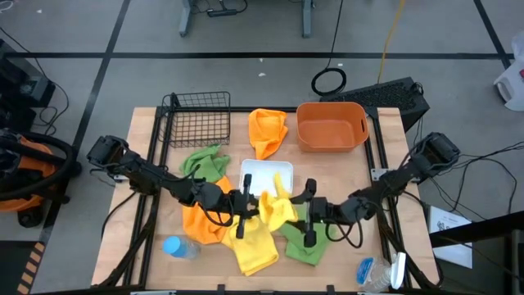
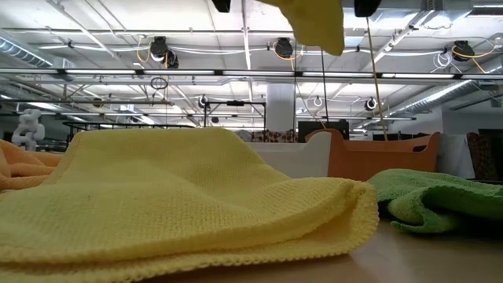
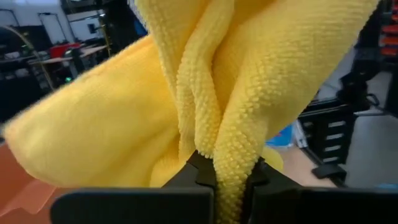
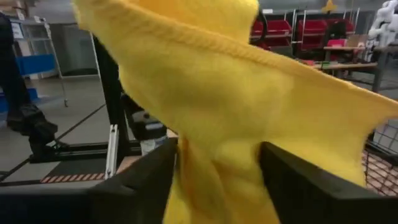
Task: Sort microfiber towel by color & place in baskets
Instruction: Put the top yellow microfiber towel into the white bin
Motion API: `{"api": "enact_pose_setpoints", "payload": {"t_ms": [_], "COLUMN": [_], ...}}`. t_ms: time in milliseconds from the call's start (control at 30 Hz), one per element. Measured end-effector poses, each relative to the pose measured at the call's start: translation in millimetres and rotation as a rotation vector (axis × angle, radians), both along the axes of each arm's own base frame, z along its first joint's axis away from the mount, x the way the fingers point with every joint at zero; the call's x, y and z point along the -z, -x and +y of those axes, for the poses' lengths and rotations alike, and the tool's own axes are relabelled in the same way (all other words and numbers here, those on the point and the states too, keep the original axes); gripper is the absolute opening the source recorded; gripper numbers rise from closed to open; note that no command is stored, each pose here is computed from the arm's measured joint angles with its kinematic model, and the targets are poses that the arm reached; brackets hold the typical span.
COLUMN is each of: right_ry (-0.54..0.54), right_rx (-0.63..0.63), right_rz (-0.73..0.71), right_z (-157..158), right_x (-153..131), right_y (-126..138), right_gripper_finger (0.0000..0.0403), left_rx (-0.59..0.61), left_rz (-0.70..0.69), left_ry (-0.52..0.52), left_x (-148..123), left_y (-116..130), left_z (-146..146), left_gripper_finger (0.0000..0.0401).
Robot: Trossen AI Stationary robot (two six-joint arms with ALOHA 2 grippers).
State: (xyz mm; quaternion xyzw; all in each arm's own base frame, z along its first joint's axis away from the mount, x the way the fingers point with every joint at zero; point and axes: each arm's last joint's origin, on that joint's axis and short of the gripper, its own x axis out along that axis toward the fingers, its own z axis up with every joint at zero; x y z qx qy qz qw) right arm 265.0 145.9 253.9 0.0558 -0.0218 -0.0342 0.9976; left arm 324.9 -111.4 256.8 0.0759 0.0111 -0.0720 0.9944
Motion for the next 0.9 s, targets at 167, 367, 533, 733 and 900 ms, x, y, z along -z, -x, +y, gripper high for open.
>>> {"api": "enact_pose_setpoints", "payload": {"t_ms": [167,367,533,733,900], "right_ry": [0.012,0.013,0.014,0.051,0.063], "right_rx": [0.050,0.072,0.029,0.022,0.010], "right_rz": [0.026,0.036,0.036,-0.056,-0.075], "right_z": [1,-3,-11,-15,-18], "right_x": [3,6,10,4,2], "right_y": [2,-3,-12,-17,-18], "right_gripper_finger": [0.0313,0.0379,0.0396,0.0395,0.0393], "left_rx": [0.002,0.013,0.019,0.084,0.134], "left_rz": [-0.005,-0.010,-0.013,-0.011,-0.012], "left_ry": [-0.055,-0.092,-0.100,-0.094,-0.092], "left_x": [0,0,0,1,1], "left_y": [0,0,-2,-4,-4], "left_z": [1,0,5,11,11], "left_gripper_finger": [0.0012,0.0012,0.0012,0.0012,0.0012]}}
